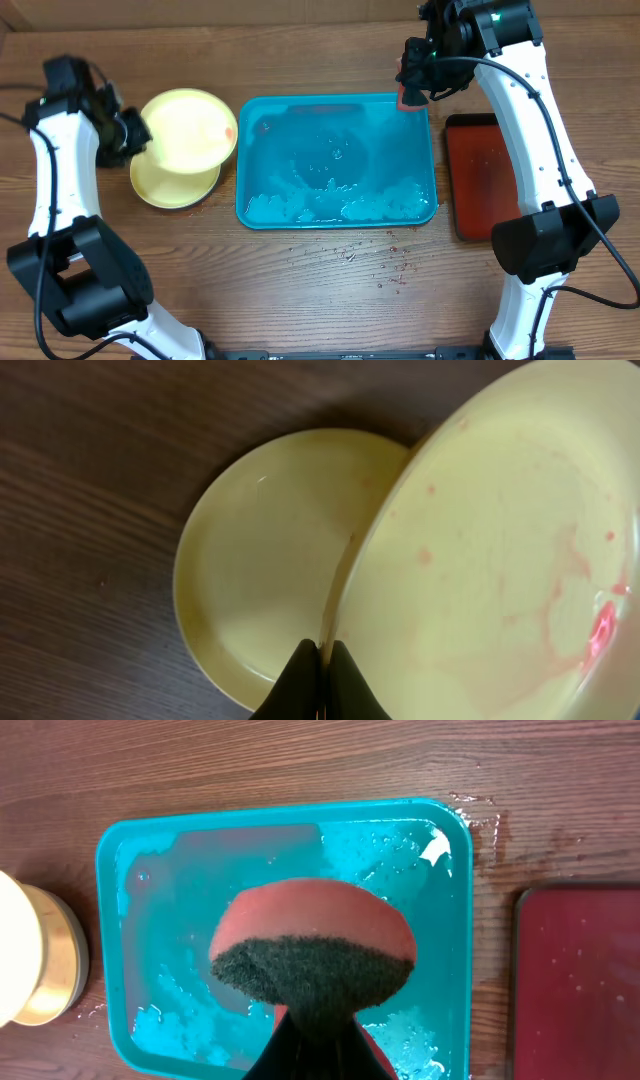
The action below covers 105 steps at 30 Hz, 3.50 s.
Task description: Clean dirty plates on tray and stack at the side
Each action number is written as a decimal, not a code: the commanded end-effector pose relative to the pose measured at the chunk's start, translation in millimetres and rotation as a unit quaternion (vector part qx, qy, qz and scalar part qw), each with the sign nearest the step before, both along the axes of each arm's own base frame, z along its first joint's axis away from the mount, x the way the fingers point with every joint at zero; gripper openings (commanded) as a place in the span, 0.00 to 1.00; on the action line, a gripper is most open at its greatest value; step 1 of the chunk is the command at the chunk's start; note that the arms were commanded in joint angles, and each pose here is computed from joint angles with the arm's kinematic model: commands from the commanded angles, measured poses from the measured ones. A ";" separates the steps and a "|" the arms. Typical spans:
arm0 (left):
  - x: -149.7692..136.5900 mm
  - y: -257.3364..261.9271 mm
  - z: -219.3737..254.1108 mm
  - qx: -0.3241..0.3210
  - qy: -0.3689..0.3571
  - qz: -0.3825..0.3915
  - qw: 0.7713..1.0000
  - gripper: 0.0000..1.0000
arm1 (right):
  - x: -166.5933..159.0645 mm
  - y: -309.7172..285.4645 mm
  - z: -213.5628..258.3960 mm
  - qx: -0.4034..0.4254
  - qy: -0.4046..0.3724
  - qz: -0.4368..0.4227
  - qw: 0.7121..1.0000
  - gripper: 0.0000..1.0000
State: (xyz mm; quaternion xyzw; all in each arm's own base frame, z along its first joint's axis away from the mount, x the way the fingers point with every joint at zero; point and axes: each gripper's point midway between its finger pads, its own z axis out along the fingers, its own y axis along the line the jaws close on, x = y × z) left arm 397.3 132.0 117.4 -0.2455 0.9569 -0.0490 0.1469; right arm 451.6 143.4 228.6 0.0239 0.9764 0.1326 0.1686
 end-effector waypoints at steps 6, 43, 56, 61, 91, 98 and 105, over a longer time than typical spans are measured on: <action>-34.7 33.9 -58.2 -0.028 0.008 0.065 0.997 0.04 | -1.7 -1.2 4.0 -0.004 -0.003 0.000 1.000 0.04; 49.3 -89.2 50.6 0.024 -0.072 -0.147 0.986 0.67 | -26.3 -92.5 -10.1 -0.051 0.082 -0.092 0.991 0.04; 68.4 -191.0 54.5 0.032 -0.112 -0.255 0.960 0.76 | -45.6 -179.3 -98.1 -0.123 0.170 -0.173 0.962 0.04; 69.2 -200.3 55.5 0.035 -0.116 -0.264 0.957 0.80 | -56.7 -191.7 -148.1 -0.124 0.194 -0.177 0.957 0.04; 72.2 -201.5 57.3 0.036 -0.123 -0.264 0.956 1.00 | -68.8 -158.6 5.5 -0.053 0.032 -0.076 0.995 0.80; 72.2 -201.5 57.3 0.036 -0.123 -0.264 0.956 1.00 | -110.5 -137.8 89.1 -0.008 -0.057 -0.066 0.996 1.00; 72.1 -201.5 57.2 0.036 -0.123 -0.264 0.956 1.00 | -167.0 -122.2 137.7 0.030 -0.111 -0.076 0.990 1.00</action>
